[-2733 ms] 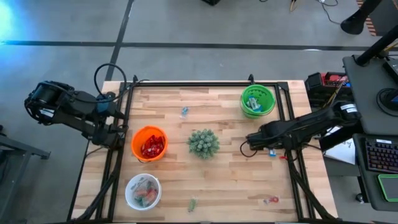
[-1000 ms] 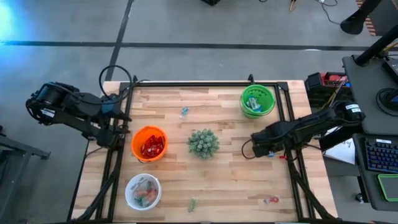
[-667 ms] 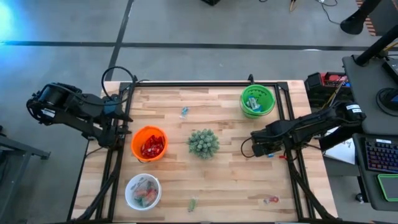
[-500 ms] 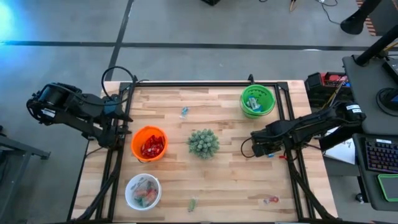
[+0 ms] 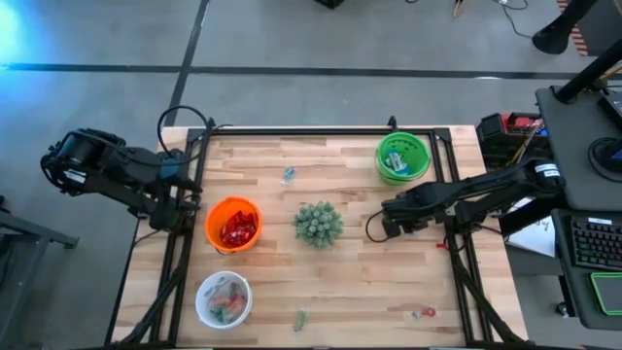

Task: Sort candy
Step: Put the white chocolate into the green bucket

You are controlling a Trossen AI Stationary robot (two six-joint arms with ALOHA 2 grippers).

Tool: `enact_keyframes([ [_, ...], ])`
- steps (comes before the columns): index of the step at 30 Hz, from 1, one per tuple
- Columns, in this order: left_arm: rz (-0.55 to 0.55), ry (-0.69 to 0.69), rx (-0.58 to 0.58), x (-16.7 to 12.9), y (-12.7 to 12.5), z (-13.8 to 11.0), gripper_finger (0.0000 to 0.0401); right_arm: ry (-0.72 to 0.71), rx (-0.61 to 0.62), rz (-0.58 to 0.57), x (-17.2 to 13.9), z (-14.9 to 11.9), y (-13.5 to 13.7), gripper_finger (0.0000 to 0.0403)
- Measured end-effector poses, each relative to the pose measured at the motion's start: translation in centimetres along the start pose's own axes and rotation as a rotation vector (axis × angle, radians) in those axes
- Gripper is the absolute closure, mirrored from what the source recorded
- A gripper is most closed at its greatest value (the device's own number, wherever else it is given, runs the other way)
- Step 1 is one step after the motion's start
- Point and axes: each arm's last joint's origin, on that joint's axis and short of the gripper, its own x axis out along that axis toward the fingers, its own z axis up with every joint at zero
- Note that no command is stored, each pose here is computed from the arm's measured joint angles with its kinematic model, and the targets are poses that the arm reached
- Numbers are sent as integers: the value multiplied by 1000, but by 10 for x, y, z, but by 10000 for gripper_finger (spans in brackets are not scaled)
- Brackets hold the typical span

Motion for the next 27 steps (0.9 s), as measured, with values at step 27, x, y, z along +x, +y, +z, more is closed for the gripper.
enact_keyframes([
  [27,92,31,3,16,-4,11,187,-360,-111,-14,-121,90,-19,392],
])
